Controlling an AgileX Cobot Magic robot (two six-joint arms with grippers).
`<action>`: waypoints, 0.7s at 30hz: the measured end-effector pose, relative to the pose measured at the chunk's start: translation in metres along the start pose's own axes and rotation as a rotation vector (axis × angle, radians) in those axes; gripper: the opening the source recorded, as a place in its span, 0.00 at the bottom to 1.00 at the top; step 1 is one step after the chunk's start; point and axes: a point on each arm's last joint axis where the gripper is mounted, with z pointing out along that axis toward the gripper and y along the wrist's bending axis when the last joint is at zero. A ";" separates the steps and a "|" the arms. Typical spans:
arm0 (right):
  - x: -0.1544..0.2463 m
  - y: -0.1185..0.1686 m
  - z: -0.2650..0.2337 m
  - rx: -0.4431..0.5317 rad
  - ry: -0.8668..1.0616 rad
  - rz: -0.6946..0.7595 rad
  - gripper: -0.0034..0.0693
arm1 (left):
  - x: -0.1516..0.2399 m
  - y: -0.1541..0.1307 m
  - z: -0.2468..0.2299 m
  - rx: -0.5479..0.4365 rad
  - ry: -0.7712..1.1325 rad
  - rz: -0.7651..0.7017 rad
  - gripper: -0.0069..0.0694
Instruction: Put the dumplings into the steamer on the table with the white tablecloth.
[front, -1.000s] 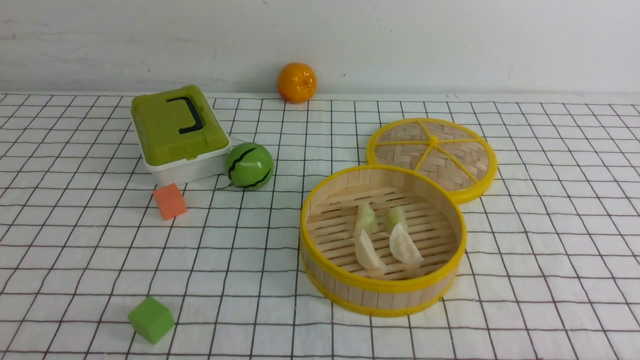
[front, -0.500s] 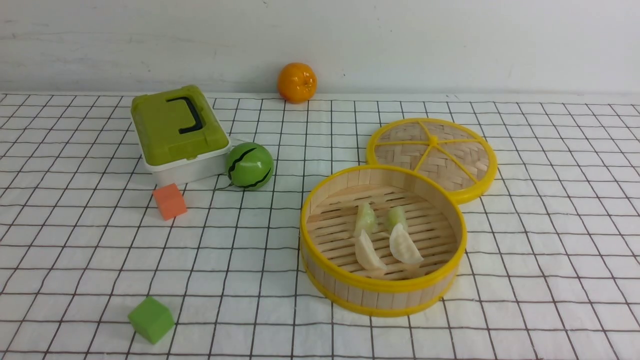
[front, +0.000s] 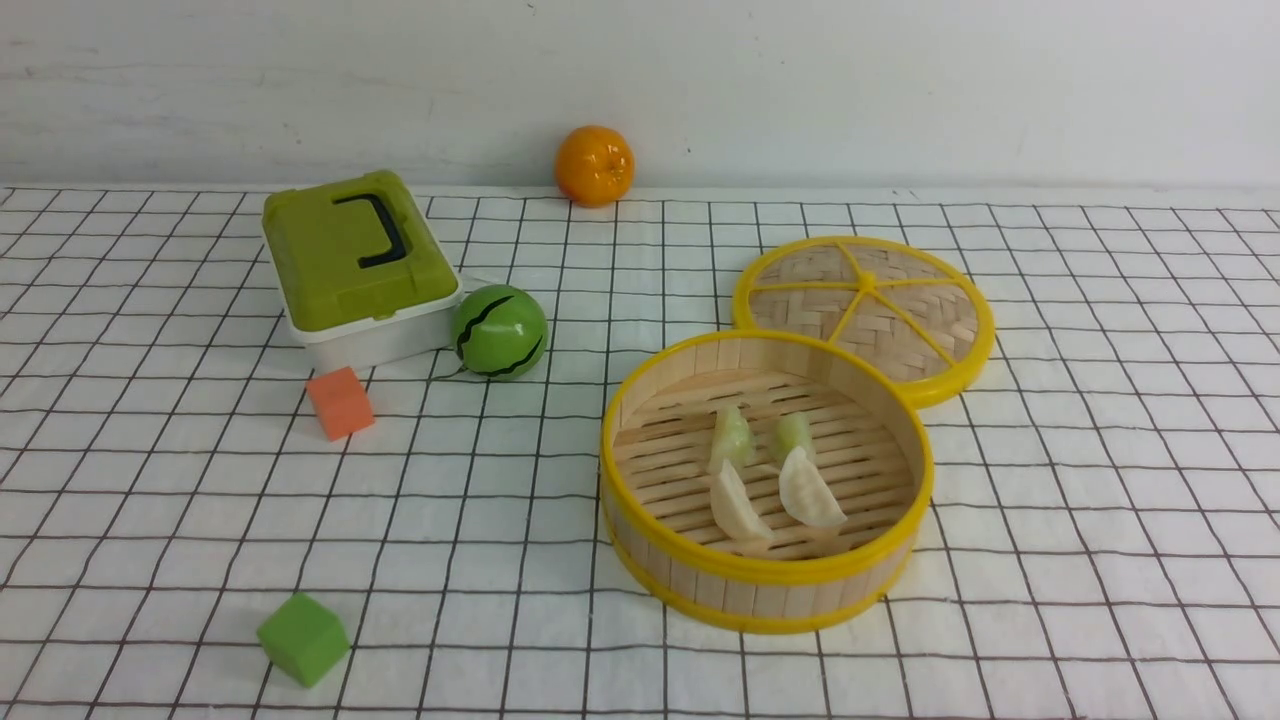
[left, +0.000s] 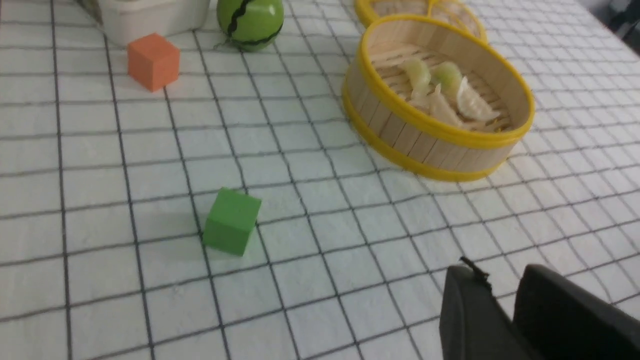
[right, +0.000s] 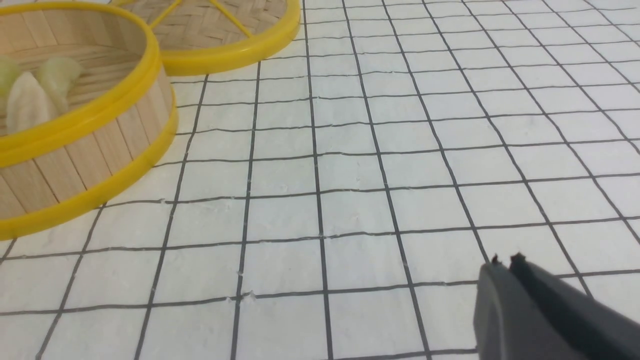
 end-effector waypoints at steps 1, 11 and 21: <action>0.000 0.000 0.000 0.000 0.000 0.001 0.06 | -0.001 -0.001 0.002 0.013 -0.032 0.007 0.25; 0.000 0.000 0.000 0.000 0.000 0.001 0.08 | 0.030 0.004 0.039 0.004 -0.315 0.057 0.07; 0.000 0.000 0.000 -0.001 0.000 0.002 0.10 | 0.064 0.036 0.054 -0.334 -0.488 -0.121 0.07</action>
